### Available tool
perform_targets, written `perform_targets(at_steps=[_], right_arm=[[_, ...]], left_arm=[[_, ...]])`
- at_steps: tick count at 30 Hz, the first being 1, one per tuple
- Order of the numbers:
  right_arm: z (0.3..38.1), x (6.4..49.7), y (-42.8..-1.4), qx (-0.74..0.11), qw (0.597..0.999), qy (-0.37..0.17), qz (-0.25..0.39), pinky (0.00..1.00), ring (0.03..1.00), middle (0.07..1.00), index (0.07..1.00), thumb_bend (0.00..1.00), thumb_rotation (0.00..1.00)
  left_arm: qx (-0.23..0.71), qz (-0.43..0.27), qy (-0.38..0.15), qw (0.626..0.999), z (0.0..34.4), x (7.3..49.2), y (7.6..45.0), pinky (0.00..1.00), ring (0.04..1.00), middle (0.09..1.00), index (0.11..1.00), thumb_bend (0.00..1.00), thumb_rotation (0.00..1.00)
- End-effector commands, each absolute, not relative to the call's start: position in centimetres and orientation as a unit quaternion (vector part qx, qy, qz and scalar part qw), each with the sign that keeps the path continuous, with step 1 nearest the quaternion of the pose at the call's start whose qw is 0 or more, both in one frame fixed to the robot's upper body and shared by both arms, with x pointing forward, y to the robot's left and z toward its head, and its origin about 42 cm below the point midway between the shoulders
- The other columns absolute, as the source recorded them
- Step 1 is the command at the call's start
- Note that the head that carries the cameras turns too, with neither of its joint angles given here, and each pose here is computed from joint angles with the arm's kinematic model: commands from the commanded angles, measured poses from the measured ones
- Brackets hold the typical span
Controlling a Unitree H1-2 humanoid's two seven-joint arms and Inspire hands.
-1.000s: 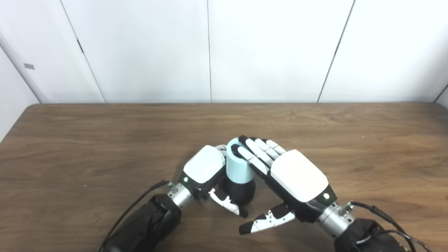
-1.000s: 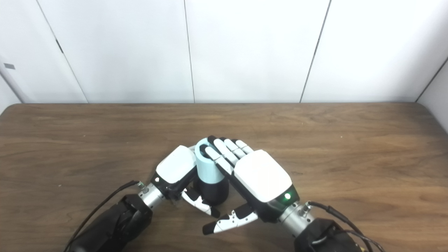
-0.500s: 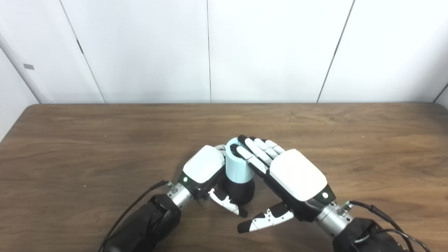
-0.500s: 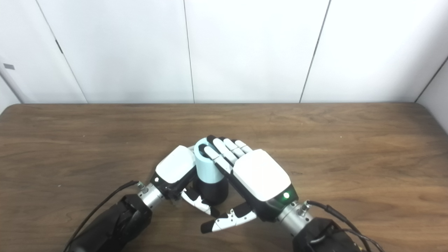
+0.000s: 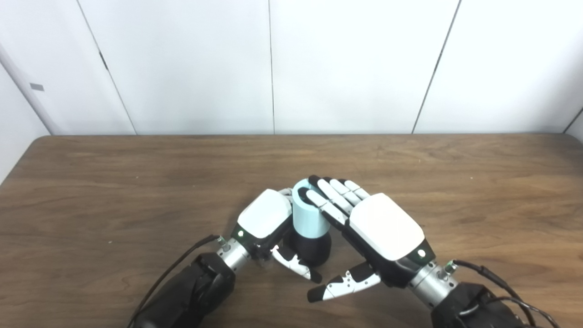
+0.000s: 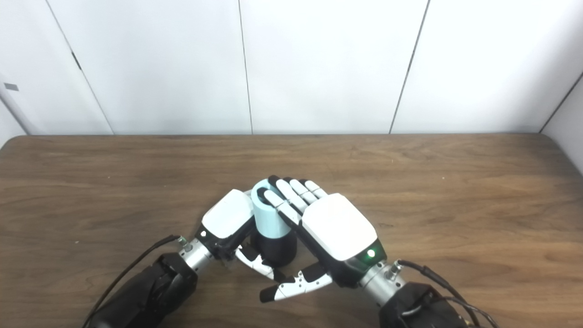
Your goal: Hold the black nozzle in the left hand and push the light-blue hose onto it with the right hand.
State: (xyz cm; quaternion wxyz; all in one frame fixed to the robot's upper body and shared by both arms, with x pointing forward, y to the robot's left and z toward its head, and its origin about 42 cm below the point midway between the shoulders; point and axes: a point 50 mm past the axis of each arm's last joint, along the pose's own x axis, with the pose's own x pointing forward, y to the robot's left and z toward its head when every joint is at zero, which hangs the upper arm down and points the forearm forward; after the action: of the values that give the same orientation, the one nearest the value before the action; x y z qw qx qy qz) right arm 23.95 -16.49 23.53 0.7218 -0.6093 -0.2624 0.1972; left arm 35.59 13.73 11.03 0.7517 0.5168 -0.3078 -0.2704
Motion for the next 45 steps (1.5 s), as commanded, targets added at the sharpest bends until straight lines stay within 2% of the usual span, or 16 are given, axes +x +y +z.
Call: perform_targets(at_steps=[1,9,17,23,27,30,34,37,45], right_arm=[[13.9,21.4,-17.2,-0.632,0.617,-0.028,0.468,0.95,0.982,0.958,0.917,0.93,0.88],[13.4,21.3,-16.8,-0.635,0.602,-0.012,0.484,0.95,0.991,0.968,0.925,0.95,0.91],[13.3,21.4,-16.8,-0.632,0.605,-0.005,0.484,0.96,0.996,0.972,0.935,0.94,0.91],[13.7,21.5,-16.9,-0.623,0.64,-0.052,0.446,0.89,0.947,0.932,0.906,0.96,0.86],[14.3,21.6,-16.8,-0.625,0.65,-0.074,0.426,0.88,0.943,0.932,0.929,0.95,0.86],[14.7,21.5,-16.8,-0.623,0.661,-0.089,0.409,0.87,0.942,0.926,0.953,0.9,0.88],[15.1,21.5,-16.7,-0.62,0.679,-0.122,0.375,0.85,0.942,0.944,0.992,0.83,0.84],[15.6,21.6,-16.8,-0.61,0.698,-0.151,0.344,0.85,0.958,0.982,1.0,0.8,0.8],[17.8,22.7,-17.0,-0.581,0.733,-0.208,0.286,0.9,0.999,1.0,1.0,0.81,0.79]], left_arm=[[0.462,-0.408,-0.15,0.773,-1.1,23.2,11.9,0.76,0.517,0.478,0.491,0.52,0.0],[0.457,-0.406,-0.147,0.778,-1.0,23.2,11.9,0.76,0.515,0.485,0.482,0.52,0.0],[0.458,-0.406,-0.146,0.777,-1.2,23.3,11.9,0.76,0.515,0.489,0.476,0.52,0.0],[0.469,-0.412,-0.143,0.768,-1.2,23.5,12.0,0.78,0.536,0.485,0.482,0.52,0.0],[0.461,-0.407,-0.143,0.776,-1.2,23.5,12.2,0.77,0.55,0.489,0.476,0.52,0.0],[0.455,-0.406,-0.143,0.779,-1.3,23.6,12.3,0.77,0.541,0.481,0.486,0.52,0.0],[0.462,-0.41,-0.141,0.773,-1.5,23.7,12.4,0.77,0.524,0.472,0.497,0.52,0.0],[0.475,-0.415,-0.136,0.764,-1.6,23.7,12.4,0.78,0.523,0.466,0.506,0.52,0.0],[0.479,-0.417,-0.132,0.761,-1.9,23.9,12.3,0.79,0.533,0.471,0.501,0.52,0.0]])
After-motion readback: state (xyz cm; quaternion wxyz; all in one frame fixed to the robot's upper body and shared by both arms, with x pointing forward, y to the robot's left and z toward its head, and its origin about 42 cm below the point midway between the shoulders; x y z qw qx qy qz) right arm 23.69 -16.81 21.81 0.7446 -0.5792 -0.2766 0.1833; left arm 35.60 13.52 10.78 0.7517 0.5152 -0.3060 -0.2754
